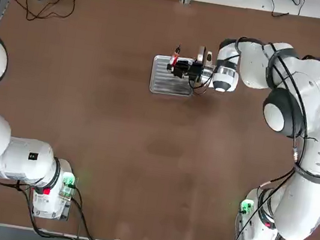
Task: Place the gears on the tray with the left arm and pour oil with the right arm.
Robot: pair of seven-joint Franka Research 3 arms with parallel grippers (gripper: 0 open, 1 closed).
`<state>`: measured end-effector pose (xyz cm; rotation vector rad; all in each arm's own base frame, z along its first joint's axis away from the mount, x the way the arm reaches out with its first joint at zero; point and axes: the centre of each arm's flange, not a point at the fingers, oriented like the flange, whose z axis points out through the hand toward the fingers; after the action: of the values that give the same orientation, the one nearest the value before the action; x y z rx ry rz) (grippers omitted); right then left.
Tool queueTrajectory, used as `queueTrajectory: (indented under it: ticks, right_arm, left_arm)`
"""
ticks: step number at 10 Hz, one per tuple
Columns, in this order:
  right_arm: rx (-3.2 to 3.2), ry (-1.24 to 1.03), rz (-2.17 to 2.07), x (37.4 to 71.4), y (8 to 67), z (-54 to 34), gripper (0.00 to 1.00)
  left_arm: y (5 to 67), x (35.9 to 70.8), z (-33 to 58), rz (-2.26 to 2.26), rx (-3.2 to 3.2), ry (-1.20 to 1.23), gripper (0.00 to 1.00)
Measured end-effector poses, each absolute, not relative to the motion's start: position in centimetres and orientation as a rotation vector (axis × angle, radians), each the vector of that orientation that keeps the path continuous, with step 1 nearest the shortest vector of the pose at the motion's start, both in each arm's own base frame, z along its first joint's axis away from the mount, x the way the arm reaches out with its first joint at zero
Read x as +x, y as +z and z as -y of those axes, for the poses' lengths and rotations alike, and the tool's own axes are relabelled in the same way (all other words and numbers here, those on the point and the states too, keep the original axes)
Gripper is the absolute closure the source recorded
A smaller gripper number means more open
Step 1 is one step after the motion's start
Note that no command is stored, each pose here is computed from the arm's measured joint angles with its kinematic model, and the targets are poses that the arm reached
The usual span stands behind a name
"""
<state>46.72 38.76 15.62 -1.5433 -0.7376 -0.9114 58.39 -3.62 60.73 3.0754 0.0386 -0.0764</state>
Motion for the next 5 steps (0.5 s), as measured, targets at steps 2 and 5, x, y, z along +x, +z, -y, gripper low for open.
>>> queueTrajectory:
  ticks: [2,5]
  right_arm:
    - [-1.508,-1.073,0.891,47.4,15.4,-37.5,0.65]
    - [-1.509,-1.156,0.974,47.5,14.4,-35.6,0.65]
  left_arm:
    - [60.8,58.4,3.6,-0.038,3.075,-0.074,0.00]
    - [60.8,58.4,3.7,-0.037,3.075,-0.073,0.00]
